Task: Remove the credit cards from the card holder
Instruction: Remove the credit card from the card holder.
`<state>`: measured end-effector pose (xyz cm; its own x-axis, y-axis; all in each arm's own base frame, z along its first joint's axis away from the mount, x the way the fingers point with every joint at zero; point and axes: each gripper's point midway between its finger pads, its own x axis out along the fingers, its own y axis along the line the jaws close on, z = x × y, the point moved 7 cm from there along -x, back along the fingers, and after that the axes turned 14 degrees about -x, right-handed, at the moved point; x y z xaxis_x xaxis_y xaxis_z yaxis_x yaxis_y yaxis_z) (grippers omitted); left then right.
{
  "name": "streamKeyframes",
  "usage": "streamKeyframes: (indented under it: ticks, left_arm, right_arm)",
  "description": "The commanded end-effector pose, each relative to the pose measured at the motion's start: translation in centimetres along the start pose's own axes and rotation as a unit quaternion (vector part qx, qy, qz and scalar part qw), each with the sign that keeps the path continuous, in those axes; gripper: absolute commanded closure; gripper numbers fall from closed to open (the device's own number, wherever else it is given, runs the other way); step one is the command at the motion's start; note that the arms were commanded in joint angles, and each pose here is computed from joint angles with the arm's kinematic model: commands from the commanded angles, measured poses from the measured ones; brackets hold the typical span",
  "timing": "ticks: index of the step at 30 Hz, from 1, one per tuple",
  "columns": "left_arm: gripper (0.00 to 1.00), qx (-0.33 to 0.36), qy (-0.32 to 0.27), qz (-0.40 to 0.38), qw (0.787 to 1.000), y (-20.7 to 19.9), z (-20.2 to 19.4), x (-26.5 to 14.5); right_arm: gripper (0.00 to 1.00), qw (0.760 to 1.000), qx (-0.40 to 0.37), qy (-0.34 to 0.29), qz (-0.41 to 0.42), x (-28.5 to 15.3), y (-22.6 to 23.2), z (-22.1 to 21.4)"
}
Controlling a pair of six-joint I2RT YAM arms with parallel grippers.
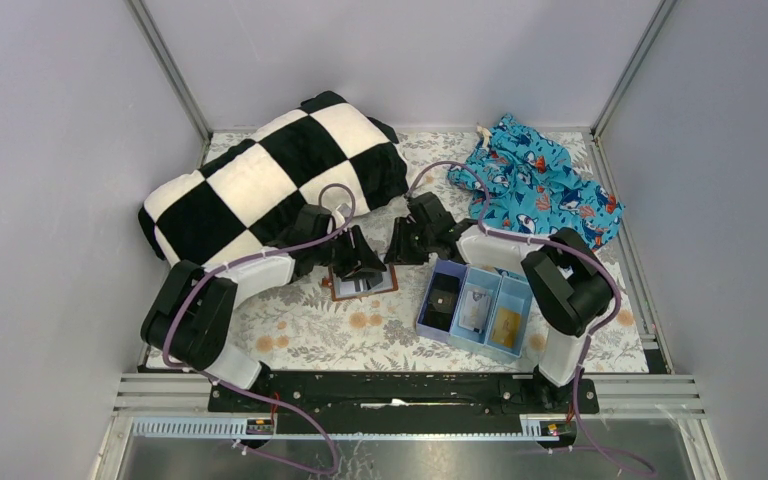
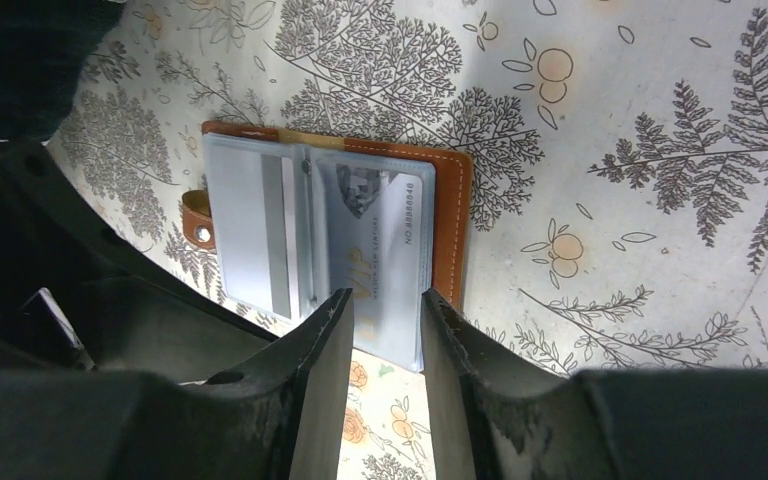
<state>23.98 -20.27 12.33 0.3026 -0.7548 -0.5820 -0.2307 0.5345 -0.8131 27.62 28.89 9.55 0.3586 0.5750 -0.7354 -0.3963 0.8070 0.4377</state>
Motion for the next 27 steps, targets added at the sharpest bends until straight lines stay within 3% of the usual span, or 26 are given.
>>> streamKeyframes:
  ticks: [1, 10, 18, 27]
  left_arm:
    - [0.5, 0.022, -0.019, -0.056, 0.998, -3.3, 1.0, 0.1]
    - [0.5, 0.008, -0.071, -0.016, 0.997, -2.2, 1.7, -1.4]
    - [0.52, -0.021, -0.084, 0.04, 0.995, 0.6, 2.0, -1.3]
    - [0.53, -0.035, -0.079, 0.041, 0.995, 1.7, 2.1, 0.0]
  right_arm:
    - [0.61, 1.0, -0.01, -0.017, -0.024, -1.5, -0.4, 0.3]
    - [0.61, 0.998, -0.019, -0.029, -0.051, -2.9, -1.0, 0.2]
    - [0.62, 0.999, -0.022, -0.02, 0.015, -2.0, 0.9, 1.0]
    - [0.68, 0.999, -0.005, -0.016, 0.052, 0.1, 1.8, 1.5]
